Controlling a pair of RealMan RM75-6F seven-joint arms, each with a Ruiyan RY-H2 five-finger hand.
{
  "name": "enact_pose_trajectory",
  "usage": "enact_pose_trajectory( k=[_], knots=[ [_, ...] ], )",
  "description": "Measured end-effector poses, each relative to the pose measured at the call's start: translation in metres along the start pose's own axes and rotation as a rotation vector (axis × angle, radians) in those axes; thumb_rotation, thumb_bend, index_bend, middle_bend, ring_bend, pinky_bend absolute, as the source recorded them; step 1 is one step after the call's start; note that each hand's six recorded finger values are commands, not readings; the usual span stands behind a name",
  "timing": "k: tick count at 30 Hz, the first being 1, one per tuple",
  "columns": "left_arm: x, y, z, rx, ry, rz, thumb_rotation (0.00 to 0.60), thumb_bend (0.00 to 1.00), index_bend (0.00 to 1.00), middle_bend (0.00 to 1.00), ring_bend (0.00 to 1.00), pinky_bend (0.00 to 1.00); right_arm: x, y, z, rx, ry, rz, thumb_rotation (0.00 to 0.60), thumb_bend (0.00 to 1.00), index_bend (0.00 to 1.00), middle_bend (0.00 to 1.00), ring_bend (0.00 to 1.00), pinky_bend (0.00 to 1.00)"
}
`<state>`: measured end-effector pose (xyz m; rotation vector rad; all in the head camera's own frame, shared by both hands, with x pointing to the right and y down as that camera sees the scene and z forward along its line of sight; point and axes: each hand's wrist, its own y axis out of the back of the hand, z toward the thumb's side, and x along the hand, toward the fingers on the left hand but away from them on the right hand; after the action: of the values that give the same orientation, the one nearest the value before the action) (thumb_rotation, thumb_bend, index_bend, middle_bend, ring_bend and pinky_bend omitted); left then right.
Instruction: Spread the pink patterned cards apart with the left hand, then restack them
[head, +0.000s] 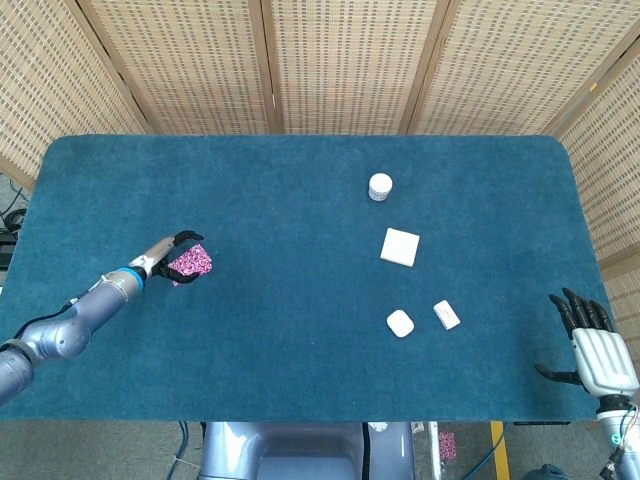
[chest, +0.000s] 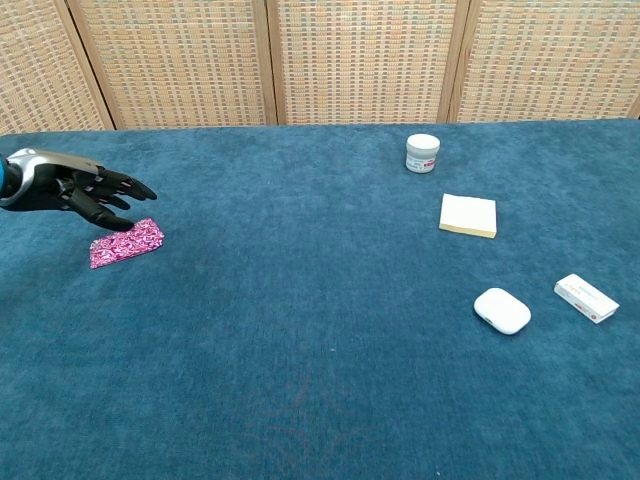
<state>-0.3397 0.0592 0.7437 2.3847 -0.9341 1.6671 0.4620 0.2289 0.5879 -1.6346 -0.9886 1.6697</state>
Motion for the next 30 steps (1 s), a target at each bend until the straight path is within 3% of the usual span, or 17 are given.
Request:
enact_pose_trajectory(
  k=[30],
  knots=[
    [0.008,-0.025,0.022,-0.032,-0.034,-0.063,0.6,0.37,0.13,0.0,0.0,0.0,0.0,-0.001,-0.001,-0.001,-0.002,0.009,0.6,0.0,0.0,0.0,0.0,0.0]
  ],
)
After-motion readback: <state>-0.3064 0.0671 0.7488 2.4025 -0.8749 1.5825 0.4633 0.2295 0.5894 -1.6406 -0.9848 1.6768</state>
